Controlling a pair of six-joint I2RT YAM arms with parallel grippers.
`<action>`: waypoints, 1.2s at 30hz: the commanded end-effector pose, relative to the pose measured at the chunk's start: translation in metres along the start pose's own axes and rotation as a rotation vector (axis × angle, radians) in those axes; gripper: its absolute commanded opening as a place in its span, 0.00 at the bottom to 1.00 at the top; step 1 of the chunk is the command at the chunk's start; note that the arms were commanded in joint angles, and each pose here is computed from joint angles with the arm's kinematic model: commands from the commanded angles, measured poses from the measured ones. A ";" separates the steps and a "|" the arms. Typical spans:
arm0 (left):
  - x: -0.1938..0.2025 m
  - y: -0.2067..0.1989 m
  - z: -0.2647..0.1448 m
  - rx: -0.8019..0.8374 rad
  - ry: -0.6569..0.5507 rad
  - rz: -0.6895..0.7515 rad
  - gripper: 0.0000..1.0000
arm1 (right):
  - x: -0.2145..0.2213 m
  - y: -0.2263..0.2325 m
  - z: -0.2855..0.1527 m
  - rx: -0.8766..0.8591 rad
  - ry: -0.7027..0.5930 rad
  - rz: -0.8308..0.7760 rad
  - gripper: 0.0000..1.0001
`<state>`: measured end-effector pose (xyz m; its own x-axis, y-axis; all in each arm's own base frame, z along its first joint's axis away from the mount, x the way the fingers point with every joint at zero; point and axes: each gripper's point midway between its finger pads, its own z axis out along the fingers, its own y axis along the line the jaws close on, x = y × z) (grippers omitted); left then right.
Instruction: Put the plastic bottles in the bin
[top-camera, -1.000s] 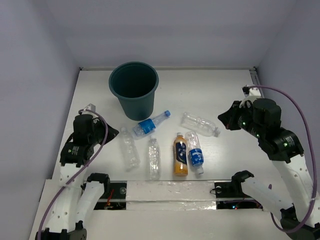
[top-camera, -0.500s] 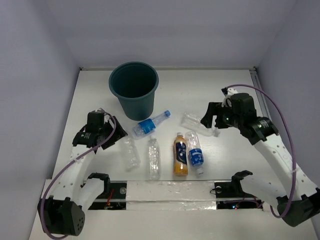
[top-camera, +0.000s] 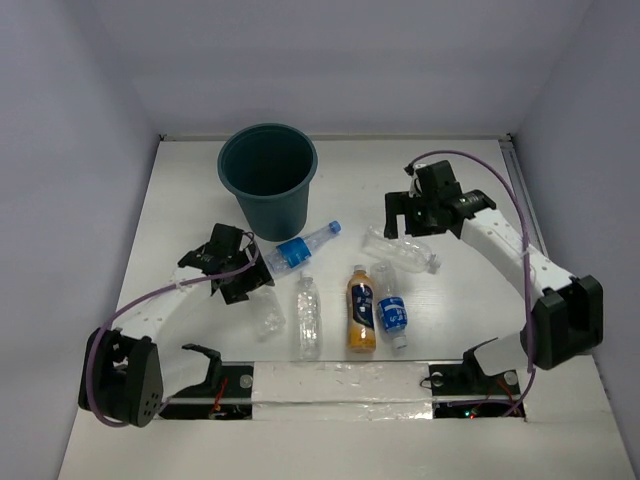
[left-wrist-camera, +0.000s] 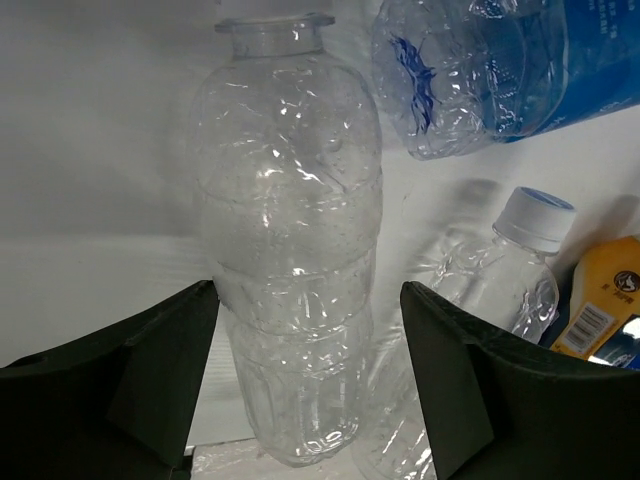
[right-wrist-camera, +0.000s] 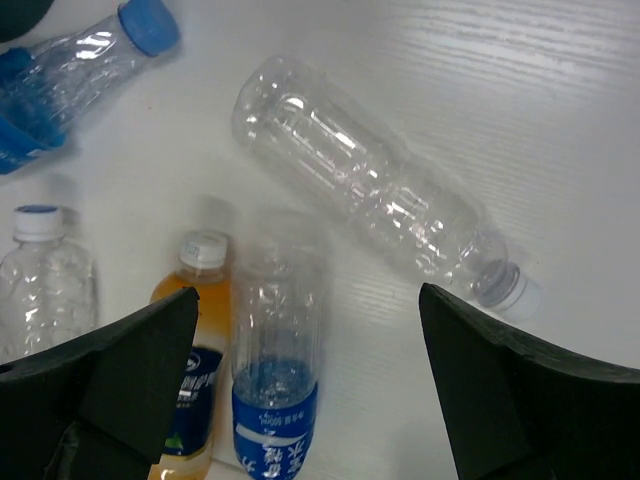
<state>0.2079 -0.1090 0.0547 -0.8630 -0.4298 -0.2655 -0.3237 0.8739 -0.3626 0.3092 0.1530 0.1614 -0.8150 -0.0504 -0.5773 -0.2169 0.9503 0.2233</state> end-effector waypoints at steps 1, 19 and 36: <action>-0.002 0.001 0.007 -0.020 -0.019 -0.021 0.70 | -0.026 -0.006 0.009 0.043 -0.034 -0.055 0.98; -0.019 -0.006 -0.041 -0.007 -0.122 0.031 0.29 | -0.025 -0.016 0.092 0.055 0.215 -0.205 1.00; -0.175 -0.168 -0.276 0.395 -0.656 0.118 0.27 | -0.025 -0.062 0.120 0.316 0.231 -0.181 0.86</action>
<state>0.2787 -0.1159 0.3642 -0.5438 -0.4797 -0.6886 -0.0323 0.8319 -0.5540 0.3820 0.1479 0.0455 -0.9052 -0.3057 -0.2953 -0.3102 0.9501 -0.0328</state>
